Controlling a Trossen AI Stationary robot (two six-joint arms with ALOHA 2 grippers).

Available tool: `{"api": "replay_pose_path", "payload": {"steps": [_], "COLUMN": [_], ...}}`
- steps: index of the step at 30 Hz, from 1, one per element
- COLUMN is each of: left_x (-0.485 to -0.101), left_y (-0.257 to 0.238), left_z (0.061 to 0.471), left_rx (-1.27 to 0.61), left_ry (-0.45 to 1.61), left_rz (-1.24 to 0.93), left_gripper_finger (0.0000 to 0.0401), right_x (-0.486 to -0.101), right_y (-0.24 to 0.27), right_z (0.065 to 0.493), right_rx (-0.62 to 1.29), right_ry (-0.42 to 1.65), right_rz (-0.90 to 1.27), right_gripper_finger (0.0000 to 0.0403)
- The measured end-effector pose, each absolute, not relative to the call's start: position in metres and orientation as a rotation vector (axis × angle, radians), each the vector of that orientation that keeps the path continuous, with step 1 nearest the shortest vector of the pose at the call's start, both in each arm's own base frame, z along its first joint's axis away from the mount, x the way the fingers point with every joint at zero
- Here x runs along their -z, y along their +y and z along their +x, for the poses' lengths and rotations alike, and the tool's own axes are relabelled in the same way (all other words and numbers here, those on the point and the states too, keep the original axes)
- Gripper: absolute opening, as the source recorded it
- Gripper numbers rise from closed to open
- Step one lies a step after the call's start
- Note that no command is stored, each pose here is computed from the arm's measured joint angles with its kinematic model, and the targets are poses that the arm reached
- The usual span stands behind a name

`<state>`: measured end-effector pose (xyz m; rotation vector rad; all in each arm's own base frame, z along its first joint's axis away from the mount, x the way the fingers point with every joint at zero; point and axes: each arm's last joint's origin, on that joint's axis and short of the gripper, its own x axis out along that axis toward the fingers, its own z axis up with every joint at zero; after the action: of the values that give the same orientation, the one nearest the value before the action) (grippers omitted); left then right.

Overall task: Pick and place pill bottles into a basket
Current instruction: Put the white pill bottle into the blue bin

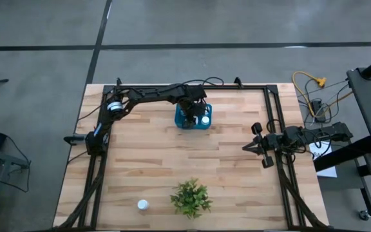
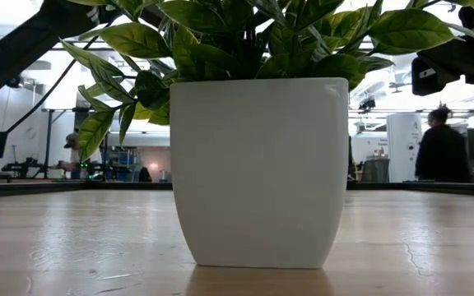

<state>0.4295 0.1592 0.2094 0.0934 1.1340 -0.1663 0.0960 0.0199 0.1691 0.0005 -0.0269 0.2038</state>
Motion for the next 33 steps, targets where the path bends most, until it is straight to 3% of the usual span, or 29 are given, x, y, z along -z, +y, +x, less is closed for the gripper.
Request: {"api": "replay_pose_path", "payload": {"steps": [7, 15, 33], "left_x": [-0.210, -0.210, -0.223], "left_y": [0.159, 0.159, 0.157], "left_z": [0.430, 0.430, 0.432], "left_rx": [0.165, 0.159, 0.145], "left_ry": [1.131, 1.130, 1.105], "left_rz": [0.094, 0.088, 0.089], "left_gripper_finger": [0.0142, 0.0202, 0.0210], "right_x": [-0.169, -0.169, -0.169], "right_y": [0.020, 0.020, 0.020], "right_z": [0.096, 0.096, 0.096], "right_rx": [-0.203, -0.203, -0.203], "right_ry": [-0.027, -0.028, -0.028], "right_rz": [0.000, 0.001, 0.001], "right_gripper_finger": [0.0012, 0.0012, 0.0012]}}
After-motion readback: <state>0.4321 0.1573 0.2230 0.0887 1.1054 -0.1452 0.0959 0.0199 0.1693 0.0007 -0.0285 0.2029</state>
